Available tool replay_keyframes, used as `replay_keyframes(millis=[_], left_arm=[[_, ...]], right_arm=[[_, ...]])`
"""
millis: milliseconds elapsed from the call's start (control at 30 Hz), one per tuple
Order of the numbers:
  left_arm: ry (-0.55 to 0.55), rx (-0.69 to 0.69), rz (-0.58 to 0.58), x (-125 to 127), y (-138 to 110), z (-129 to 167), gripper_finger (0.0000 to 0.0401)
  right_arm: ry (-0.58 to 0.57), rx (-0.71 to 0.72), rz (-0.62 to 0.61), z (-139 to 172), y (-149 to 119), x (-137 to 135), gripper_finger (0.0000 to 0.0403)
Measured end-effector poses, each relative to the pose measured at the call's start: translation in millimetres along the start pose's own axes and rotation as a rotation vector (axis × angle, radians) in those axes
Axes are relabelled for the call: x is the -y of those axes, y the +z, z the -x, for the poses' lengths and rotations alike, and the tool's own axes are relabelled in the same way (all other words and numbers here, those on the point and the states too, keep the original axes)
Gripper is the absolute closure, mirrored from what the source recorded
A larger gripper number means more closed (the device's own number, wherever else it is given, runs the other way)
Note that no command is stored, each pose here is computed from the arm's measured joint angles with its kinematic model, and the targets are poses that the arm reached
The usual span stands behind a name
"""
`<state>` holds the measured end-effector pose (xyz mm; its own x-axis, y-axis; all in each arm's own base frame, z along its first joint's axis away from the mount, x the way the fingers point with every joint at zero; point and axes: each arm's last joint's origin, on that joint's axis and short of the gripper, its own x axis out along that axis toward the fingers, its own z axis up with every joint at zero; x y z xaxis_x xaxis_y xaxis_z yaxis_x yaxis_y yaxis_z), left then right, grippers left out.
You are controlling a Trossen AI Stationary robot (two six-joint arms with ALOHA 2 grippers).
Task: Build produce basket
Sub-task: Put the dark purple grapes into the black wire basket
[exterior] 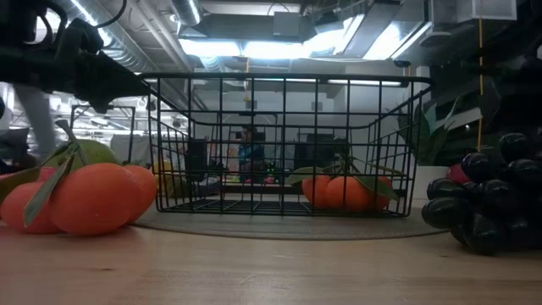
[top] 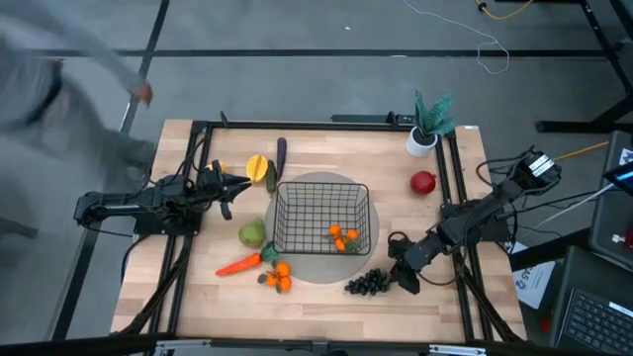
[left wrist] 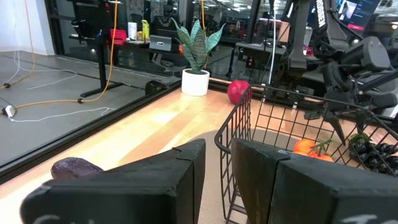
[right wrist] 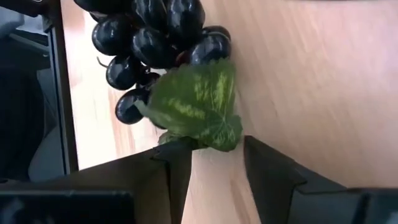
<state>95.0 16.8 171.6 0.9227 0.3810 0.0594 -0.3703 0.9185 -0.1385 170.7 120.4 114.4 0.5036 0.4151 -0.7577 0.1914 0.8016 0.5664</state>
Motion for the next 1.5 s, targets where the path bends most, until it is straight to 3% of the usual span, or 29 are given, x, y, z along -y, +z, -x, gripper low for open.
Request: replay_keyframes(millis=[400,533,733,967,1267,1500], left_arm=[[0.0,0.0,0.0,0.0,0.0,0.0,0.0332],[0.0,0.0,0.0,0.0,0.0,0.0,0.0332],[0.0,0.0,0.0,0.0,0.0,0.0,0.0332],[0.0,0.0,0.0,0.0,0.0,0.0,0.0332],[0.0,0.0,0.0,0.0,0.0,0.0,0.0332],[0.0,0.0,0.0,0.0,0.0,0.0,0.0332]], right_arm=[[0.047,0.041,0.003,-5.9,5.2,-6.8,0.027],[0.049,0.055,0.004,-5.7,7.2,-9.3,0.0304],[0.047,0.064,0.002,-5.6,7.9,-10.0,0.0388],[0.047,0.083,0.003,-5.5,8.8,-10.6,0.04],[0.218,0.27,0.243,-0.2,22.5,-30.4,0.0402],[0.21,0.399,0.356,3.1,28.4,-35.7,0.0403]])
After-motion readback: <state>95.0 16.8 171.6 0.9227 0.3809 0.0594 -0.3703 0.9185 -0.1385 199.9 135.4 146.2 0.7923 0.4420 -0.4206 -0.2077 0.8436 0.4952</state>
